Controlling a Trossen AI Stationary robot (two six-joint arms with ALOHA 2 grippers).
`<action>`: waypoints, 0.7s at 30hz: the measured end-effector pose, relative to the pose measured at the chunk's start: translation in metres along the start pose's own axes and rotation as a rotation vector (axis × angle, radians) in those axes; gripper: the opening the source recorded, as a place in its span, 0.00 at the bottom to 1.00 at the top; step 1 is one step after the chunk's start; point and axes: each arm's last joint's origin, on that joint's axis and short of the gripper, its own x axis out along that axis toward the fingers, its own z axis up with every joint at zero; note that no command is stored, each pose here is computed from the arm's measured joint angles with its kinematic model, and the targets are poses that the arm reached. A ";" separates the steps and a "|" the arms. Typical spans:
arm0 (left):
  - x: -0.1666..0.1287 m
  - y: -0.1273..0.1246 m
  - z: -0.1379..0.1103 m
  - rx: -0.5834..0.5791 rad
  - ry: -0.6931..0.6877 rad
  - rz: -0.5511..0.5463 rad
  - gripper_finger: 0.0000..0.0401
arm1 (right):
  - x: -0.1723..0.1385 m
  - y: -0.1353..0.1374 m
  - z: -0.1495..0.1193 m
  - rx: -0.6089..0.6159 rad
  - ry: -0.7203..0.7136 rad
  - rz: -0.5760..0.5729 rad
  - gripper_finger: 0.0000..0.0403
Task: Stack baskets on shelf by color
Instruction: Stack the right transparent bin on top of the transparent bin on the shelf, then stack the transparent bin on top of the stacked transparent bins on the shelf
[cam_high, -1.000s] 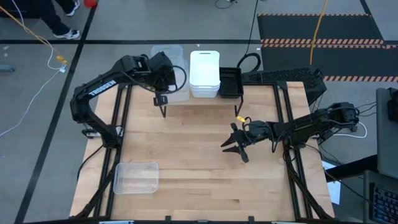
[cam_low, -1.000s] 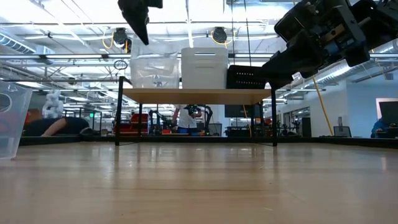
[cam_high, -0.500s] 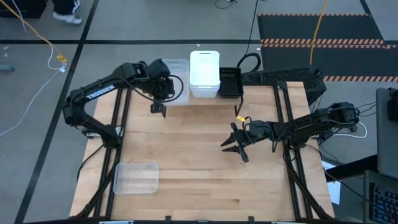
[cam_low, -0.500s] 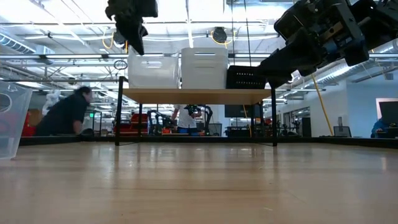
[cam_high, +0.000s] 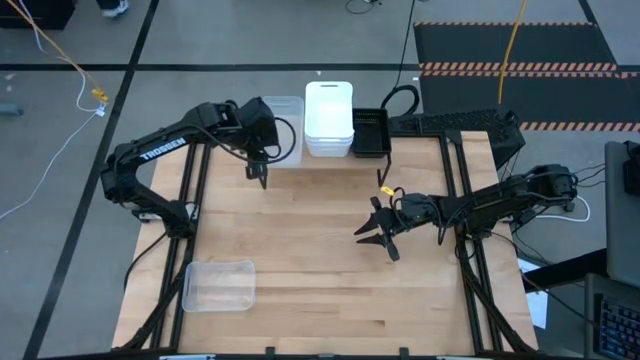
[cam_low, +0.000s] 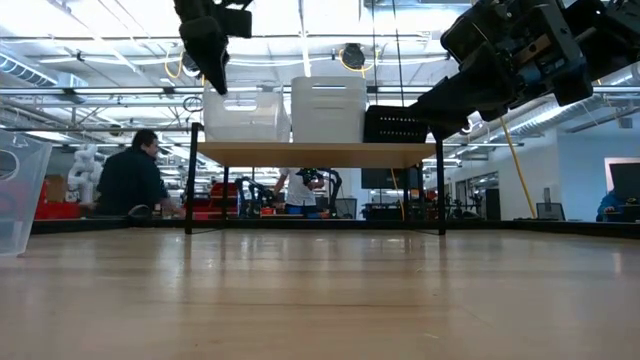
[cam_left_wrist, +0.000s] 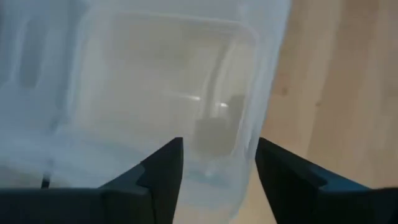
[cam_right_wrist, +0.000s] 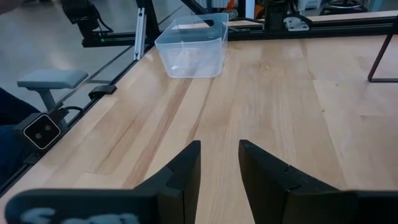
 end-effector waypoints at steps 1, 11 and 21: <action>-0.004 -0.001 0.000 -0.032 0.010 0.022 0.51 | 0.000 0.000 0.000 0.001 -0.001 0.000 0.26; -0.040 -0.039 -0.008 -0.227 0.021 0.066 0.45 | 0.000 0.000 0.001 0.004 -0.007 -0.004 0.26; -0.059 -0.081 -0.016 -0.456 0.012 0.053 0.37 | 0.000 0.000 0.003 -0.041 -0.032 -0.004 0.26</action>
